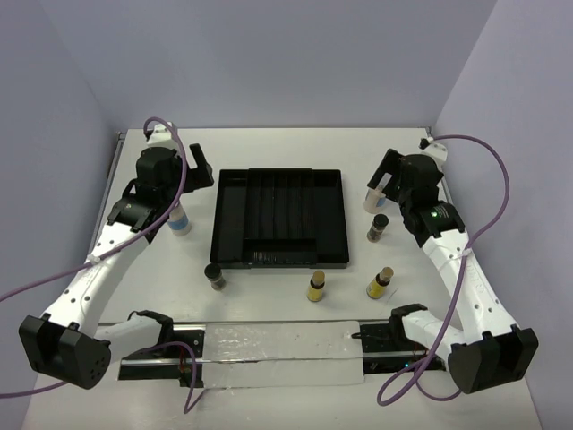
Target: Organize the condiment bottles
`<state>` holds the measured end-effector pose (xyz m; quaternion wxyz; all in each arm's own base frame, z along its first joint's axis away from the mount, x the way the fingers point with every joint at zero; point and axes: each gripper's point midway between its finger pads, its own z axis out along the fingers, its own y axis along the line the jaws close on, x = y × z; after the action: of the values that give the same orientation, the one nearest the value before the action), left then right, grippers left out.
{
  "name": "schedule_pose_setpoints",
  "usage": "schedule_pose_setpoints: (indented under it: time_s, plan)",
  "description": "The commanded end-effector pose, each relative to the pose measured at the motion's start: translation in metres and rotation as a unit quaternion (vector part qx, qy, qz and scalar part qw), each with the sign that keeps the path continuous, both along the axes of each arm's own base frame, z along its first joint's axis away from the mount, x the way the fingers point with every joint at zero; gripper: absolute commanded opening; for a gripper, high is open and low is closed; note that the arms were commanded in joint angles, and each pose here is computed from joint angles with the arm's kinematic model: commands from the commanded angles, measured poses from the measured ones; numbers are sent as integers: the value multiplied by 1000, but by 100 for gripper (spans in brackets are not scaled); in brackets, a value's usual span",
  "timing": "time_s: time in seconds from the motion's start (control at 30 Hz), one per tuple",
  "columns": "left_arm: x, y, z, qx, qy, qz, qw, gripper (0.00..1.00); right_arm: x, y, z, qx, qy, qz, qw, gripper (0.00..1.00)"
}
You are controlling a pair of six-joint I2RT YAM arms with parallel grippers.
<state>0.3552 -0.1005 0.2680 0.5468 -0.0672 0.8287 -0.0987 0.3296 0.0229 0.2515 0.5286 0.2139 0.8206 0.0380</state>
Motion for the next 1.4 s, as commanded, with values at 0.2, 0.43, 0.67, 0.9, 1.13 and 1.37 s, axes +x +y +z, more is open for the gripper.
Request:
schedule_pose_setpoints:
  time_s: [0.2,0.43,0.67,0.9,1.13,1.37]
  plan:
    - [4,2,16,-2,-1,12,1000,99,4,-9,1,-23,-2,-18,1000,100]
    - [2,8,14,1,2,29,1000,99,25,-12,-4,-51,21,-20,998,100]
    - [1,17,8,9,17,56,998,99,63,-5,-42,-39,108,-1,993,100]
    - [0,20,5,18,24,60,998,99,83,-12,-67,-30,134,-19,990,100]
    - [2,19,-2,20,35,61,997,100,91,-21,-87,-43,160,-30,986,100]
    - [3,20,-3,25,39,64,997,99,99,-26,-95,-54,160,-36,985,91]
